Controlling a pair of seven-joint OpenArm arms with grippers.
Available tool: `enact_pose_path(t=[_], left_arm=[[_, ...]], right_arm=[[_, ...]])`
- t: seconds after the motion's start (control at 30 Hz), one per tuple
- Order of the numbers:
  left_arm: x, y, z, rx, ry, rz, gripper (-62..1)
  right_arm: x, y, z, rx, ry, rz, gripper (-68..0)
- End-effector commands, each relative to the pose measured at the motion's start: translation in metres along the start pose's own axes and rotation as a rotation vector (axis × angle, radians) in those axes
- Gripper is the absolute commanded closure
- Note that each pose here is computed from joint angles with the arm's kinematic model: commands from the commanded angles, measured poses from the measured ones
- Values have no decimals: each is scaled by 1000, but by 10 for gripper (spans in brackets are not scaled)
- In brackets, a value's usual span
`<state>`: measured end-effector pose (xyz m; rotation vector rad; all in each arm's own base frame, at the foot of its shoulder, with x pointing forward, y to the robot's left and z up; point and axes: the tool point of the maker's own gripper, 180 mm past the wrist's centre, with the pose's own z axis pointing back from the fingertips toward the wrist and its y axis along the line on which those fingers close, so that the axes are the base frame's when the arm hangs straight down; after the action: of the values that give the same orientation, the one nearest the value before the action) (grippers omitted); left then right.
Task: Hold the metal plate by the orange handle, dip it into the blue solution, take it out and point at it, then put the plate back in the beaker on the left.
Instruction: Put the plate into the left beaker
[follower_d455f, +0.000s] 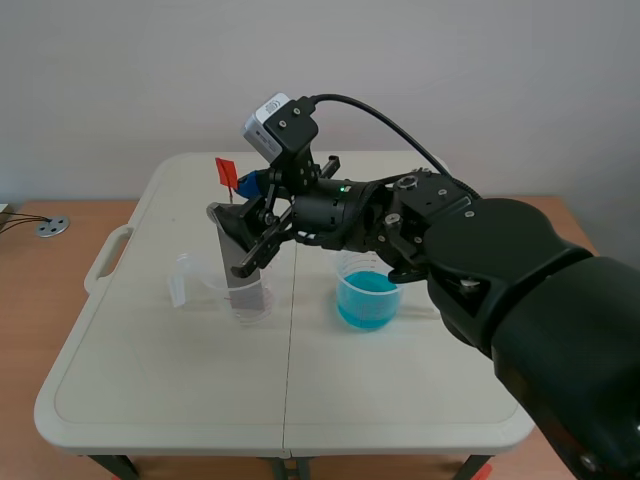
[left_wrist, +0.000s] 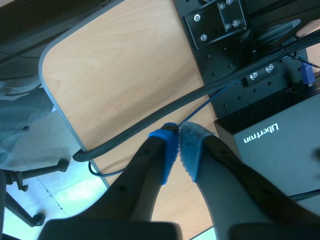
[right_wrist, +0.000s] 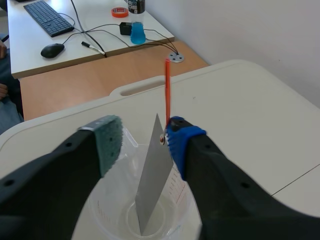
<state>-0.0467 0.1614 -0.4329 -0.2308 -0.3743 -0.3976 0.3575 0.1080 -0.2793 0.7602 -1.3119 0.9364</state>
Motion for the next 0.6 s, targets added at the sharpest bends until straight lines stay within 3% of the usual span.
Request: enact_pose_path(t=[0.0, 0.07, 0.1, 0.23, 0.33, 0.57], left_arm=[[3, 0, 2, 1, -12, -1, -310], [5, 0, 2, 1, -18, -19, -559], [6, 0, 2, 0, -24, -22, -623], [6, 0, 2, 0, -24, -22, -623], [6, 0, 2, 0, -23, -22, -623], [5, 0, 2, 0, -19, -21, -623]], right_arm=[[20, -9, -3, -7, -49, 20, -396], [21, -10, -3, -9, -56, 21, -476], [22, -10, -3, -9, -60, 21, -500], [25, -11, -3, -12, -69, 14, -575], [29, -12, -3, -15, -85, 4, -668], [50, -33, 7, -70, -129, -12, -665]])
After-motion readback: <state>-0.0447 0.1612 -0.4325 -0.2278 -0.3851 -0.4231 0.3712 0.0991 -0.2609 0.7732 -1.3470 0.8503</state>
